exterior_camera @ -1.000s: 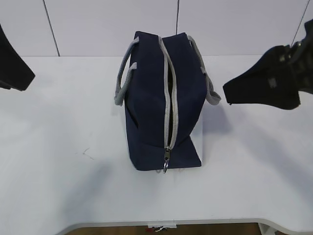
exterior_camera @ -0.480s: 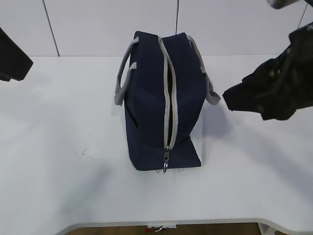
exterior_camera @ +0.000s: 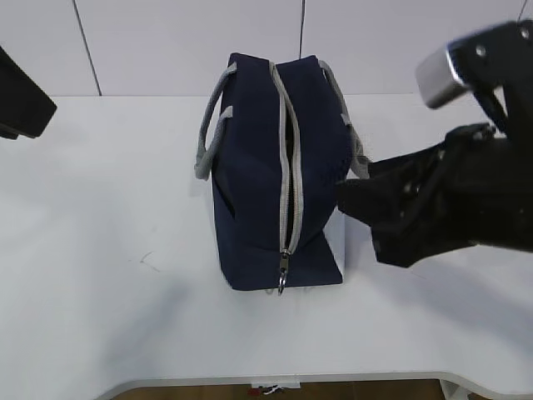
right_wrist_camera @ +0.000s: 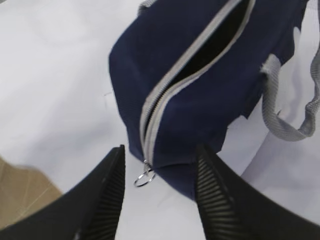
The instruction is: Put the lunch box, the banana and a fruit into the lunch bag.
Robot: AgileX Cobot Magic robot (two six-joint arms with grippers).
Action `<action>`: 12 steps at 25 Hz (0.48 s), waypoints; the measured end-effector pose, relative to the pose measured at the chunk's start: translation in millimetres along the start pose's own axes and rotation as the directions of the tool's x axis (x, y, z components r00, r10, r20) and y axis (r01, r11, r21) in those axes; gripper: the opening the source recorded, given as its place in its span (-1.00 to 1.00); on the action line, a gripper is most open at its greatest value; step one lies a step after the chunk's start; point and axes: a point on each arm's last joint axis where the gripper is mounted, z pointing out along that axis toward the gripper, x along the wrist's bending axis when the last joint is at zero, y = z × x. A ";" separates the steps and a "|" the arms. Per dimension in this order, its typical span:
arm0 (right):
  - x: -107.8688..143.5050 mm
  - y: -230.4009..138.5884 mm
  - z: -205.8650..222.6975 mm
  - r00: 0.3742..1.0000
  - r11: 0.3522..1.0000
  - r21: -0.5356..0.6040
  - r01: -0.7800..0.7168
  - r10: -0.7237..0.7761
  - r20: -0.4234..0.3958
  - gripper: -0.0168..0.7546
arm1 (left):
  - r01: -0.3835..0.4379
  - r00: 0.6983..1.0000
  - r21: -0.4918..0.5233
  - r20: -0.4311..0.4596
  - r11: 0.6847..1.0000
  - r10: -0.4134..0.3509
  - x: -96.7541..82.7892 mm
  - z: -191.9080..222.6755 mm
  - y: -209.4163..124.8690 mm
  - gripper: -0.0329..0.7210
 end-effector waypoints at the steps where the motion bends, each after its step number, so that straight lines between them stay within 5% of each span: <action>1: -1.6 -8.3 3.1 1.000 1.000 -0.032 -0.001 0.002 0.013 0.00 | 0.000 1.000 0.000 0.000 1.000 0.000 0.0 0.0 0.0 -0.26; 8: -11.2 -65.8 11.4 0.996 0.970 -0.242 0.018 0.005 0.094 -0.01 | -0.008 1.000 0.002 -0.025 1.000 0.008 2.3 -0.1 -0.2 -0.26; 12: -9.7 -84.6 12.8 0.998 0.958 -0.286 0.016 0.004 0.068 -0.01 | -0.009 1.000 0.004 -0.027 1.000 0.009 2.5 -0.1 -0.3 -0.26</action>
